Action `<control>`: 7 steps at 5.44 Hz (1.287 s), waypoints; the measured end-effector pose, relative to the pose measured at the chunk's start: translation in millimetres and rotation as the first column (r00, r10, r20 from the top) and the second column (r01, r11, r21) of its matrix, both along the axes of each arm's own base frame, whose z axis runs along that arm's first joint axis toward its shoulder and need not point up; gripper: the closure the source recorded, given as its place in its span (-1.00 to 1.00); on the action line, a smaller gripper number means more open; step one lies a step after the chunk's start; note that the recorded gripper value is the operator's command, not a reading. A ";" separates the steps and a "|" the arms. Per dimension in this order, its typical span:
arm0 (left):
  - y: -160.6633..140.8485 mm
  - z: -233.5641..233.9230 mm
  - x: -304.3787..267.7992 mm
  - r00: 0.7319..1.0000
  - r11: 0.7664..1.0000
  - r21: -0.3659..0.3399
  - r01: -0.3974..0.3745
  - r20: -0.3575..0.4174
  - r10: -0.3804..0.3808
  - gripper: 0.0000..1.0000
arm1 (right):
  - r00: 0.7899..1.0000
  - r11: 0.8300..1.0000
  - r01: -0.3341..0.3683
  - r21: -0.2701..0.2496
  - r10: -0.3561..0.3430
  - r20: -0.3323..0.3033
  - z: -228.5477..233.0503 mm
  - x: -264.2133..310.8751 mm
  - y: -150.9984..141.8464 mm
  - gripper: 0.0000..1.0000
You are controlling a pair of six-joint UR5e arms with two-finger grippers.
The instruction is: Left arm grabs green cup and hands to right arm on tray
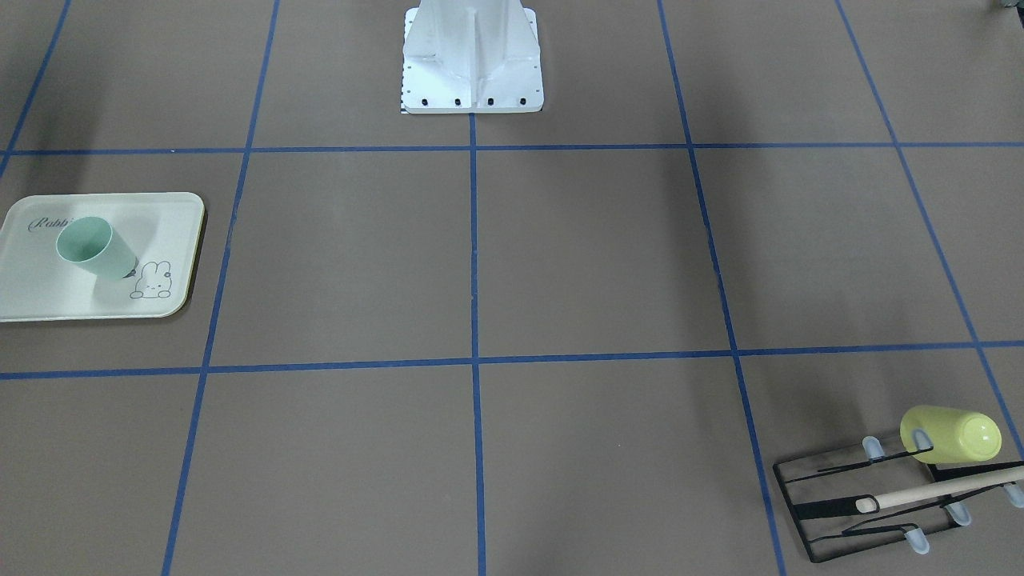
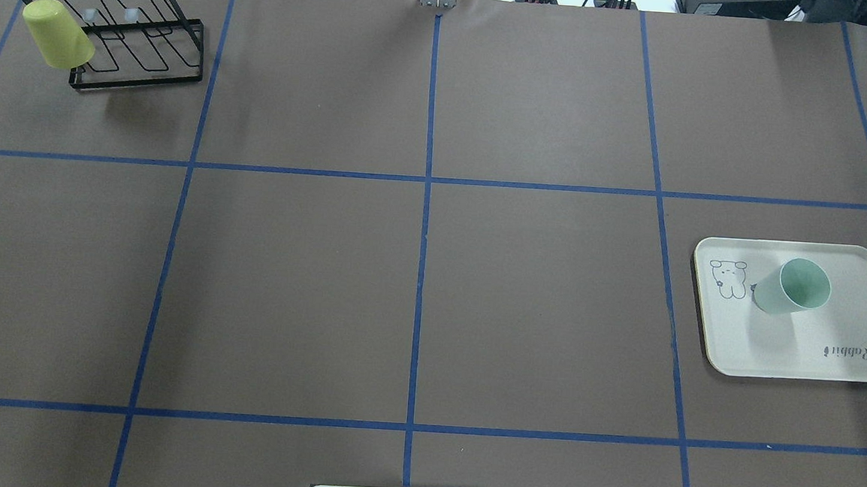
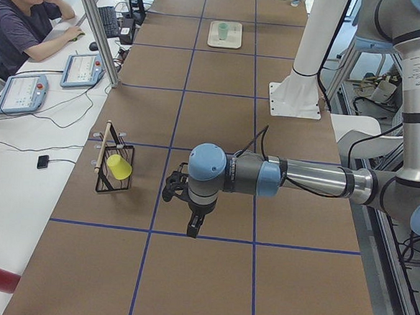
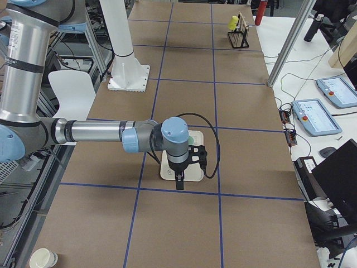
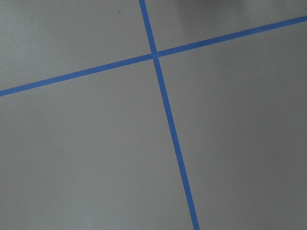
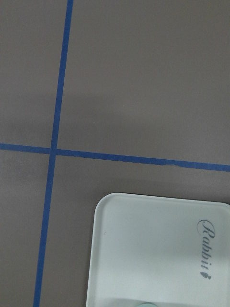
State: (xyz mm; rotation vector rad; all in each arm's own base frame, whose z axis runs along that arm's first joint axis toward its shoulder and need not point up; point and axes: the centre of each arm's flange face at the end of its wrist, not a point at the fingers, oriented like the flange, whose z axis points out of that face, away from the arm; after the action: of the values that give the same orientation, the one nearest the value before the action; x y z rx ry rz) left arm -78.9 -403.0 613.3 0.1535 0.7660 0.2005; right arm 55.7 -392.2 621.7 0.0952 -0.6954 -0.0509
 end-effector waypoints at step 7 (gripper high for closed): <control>0.1 0.0 -0.6 1.000 1.000 0.000 0.001 0.001 -0.001 -1.00 | 1.000 1.000 0.012 -0.008 -0.012 0.001 1.4 -6.8 0.9 -1.00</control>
State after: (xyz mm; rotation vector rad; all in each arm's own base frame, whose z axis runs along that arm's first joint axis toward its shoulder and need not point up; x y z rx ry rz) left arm -79.5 -402.9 613.3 0.1539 0.7649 0.1992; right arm 48.9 -391.3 623.2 0.0838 -0.6969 -0.0594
